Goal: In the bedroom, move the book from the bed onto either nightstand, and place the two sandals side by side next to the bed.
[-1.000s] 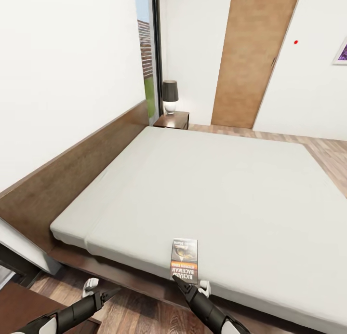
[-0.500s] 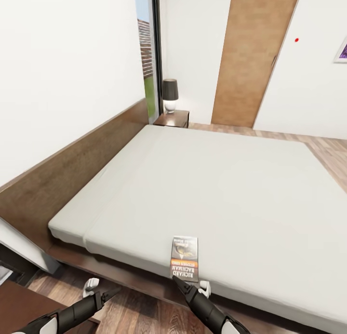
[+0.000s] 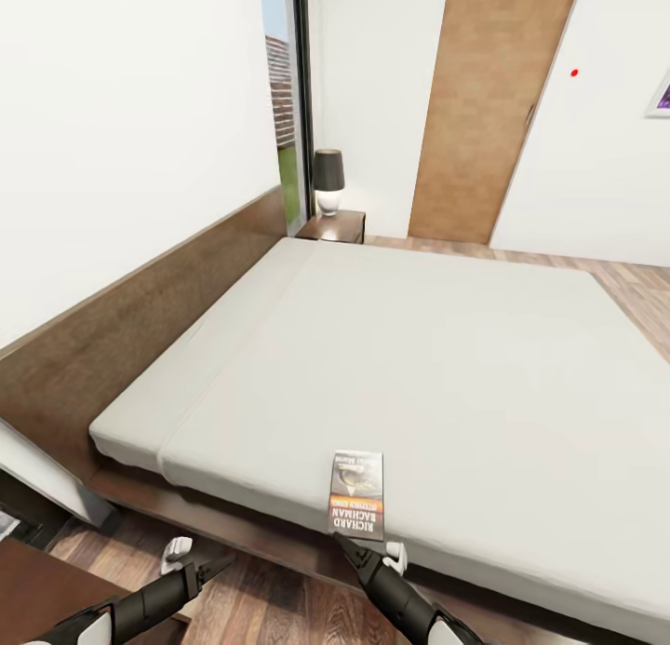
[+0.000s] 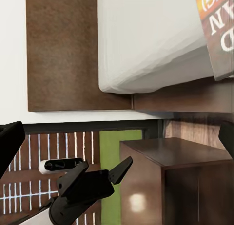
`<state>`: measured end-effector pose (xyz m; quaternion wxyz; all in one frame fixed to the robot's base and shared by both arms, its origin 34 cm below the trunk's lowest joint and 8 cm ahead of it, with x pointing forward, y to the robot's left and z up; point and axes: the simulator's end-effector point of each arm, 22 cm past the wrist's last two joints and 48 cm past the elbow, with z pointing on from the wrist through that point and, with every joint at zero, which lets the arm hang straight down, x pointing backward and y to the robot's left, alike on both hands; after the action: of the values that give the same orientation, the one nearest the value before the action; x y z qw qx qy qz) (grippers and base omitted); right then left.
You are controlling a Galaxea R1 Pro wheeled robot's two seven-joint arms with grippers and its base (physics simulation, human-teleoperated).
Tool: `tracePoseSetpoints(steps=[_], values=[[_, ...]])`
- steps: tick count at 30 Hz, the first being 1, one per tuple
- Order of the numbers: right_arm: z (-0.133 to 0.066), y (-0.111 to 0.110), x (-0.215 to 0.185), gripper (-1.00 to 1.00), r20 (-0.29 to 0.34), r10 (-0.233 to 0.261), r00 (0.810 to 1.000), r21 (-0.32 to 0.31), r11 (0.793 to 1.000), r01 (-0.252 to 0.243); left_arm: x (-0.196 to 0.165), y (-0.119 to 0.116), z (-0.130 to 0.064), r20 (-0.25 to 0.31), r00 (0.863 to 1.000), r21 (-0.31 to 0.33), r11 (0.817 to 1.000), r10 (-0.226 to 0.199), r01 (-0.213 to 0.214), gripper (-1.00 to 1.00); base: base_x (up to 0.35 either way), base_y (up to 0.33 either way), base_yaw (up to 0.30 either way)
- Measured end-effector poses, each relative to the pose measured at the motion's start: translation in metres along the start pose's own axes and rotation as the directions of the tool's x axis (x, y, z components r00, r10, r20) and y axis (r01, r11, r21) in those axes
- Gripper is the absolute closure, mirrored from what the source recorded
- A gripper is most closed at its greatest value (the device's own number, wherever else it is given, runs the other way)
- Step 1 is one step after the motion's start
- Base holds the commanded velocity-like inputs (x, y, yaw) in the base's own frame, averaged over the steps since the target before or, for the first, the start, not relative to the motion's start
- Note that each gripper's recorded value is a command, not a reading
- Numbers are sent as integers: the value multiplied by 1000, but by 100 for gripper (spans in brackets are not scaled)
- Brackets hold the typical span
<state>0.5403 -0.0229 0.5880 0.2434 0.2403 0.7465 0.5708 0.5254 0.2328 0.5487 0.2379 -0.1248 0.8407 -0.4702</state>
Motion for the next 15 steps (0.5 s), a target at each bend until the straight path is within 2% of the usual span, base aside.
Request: tracePoseSetpoints(steps=[7,11,15], values=[[2,-12,2,-100,0,0,1000,0,1000,0,5,10,5,-2,1000,5,1000,0,0,-100,0,0,0],[4,-19,4,-100,0,0,1000,-1,1000,0,6,9,8,-1,1000,36,999,0,0,-100,0,0,0],[5,-27,4,-100,-1,0,1000,0,1000,0,7,-12,8,-3,1000,157,987,-10,10,-100,0,0,0]])
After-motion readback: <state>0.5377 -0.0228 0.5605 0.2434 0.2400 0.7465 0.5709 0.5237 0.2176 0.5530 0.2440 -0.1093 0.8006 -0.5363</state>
